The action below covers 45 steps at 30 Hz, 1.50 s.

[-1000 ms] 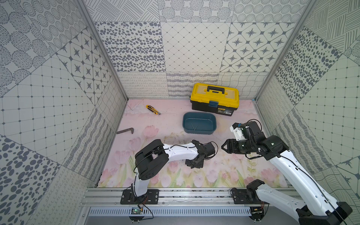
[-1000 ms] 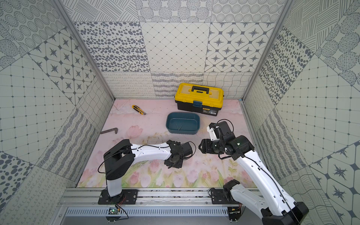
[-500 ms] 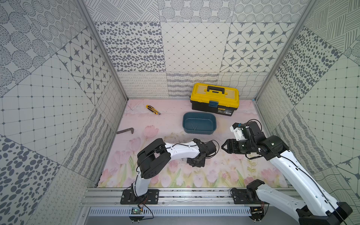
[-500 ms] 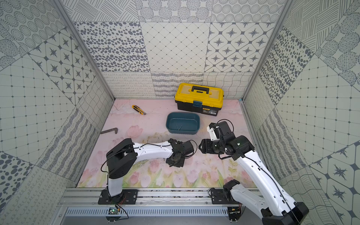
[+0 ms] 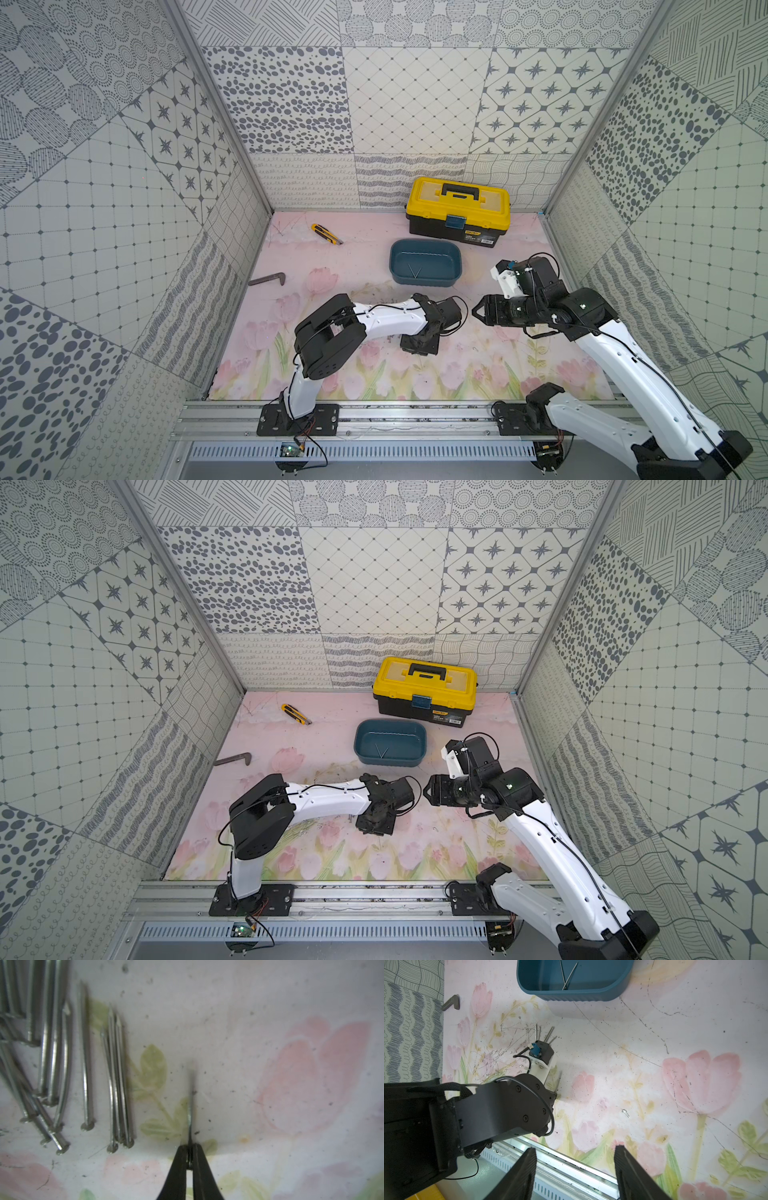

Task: Put the nails on the desktop into the storage box
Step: Pick up the nail from the center of the board.

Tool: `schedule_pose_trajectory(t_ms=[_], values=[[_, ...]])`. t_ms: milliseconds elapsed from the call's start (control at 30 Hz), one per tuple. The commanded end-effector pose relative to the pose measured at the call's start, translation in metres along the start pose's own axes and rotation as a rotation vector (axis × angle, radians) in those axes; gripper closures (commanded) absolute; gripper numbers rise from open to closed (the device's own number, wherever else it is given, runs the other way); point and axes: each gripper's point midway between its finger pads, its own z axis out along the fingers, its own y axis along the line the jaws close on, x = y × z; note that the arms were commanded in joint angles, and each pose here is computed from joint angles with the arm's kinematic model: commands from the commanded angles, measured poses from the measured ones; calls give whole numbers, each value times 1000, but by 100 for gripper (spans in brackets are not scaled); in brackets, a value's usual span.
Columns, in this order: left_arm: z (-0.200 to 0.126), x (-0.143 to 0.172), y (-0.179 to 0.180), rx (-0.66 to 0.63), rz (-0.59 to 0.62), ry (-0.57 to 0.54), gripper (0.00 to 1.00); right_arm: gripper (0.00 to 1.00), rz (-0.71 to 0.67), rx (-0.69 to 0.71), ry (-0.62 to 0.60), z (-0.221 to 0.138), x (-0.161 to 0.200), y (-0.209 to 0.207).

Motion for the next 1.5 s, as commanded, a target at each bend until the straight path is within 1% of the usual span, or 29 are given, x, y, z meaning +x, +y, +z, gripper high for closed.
schedule_pose_trajectory(t_ms=[0, 133, 267, 333, 433, 533, 733, 867, 967, 1067, 1200, 1300, 1367, 1467], values=[[46, 19, 45, -168, -6, 91, 99, 35, -13, -15, -25, -5, -8, 5], [45, 22, 47, -159, -2, 100, 100, 35, -13, -17, -29, -6, -9, 6], [34, 18, 43, -140, 16, 87, 100, 35, -20, -26, -35, -7, -13, 9], [22, 13, 41, -123, 20, 60, 100, 35, -21, -36, -41, -8, -17, 13], [-4, 3, 32, -53, 32, -6, 100, 34, -25, -57, -55, -9, -25, 19], [-26, -2, 27, 1, 32, -44, 100, 34, -26, -79, -62, -10, -30, 25], [-53, 0, 26, 76, 18, -90, 100, 34, -20, -108, -70, -8, -36, 31], [-75, -2, 22, 155, 16, -149, 100, 34, 1, -142, -74, -9, -41, 36], [-99, -10, 18, 250, 1, -218, 100, 34, 63, -214, -79, -11, -50, 42], [-130, -20, 14, 392, -28, -296, 100, 34, 127, -329, -77, -13, -62, 54], [-167, -35, 16, 556, -85, -381, 100, 34, 175, -463, -79, -18, -79, 72], [-192, -43, 17, 673, -104, -421, 100, 34, 197, -547, -65, -17, -87, 84], [-215, -49, 14, 769, -101, -463, 100, 34, 218, -614, -44, -13, -91, 93], [-238, -56, 11, 868, -95, -493, 100, 34, 242, -689, -28, -8, -98, 101]])
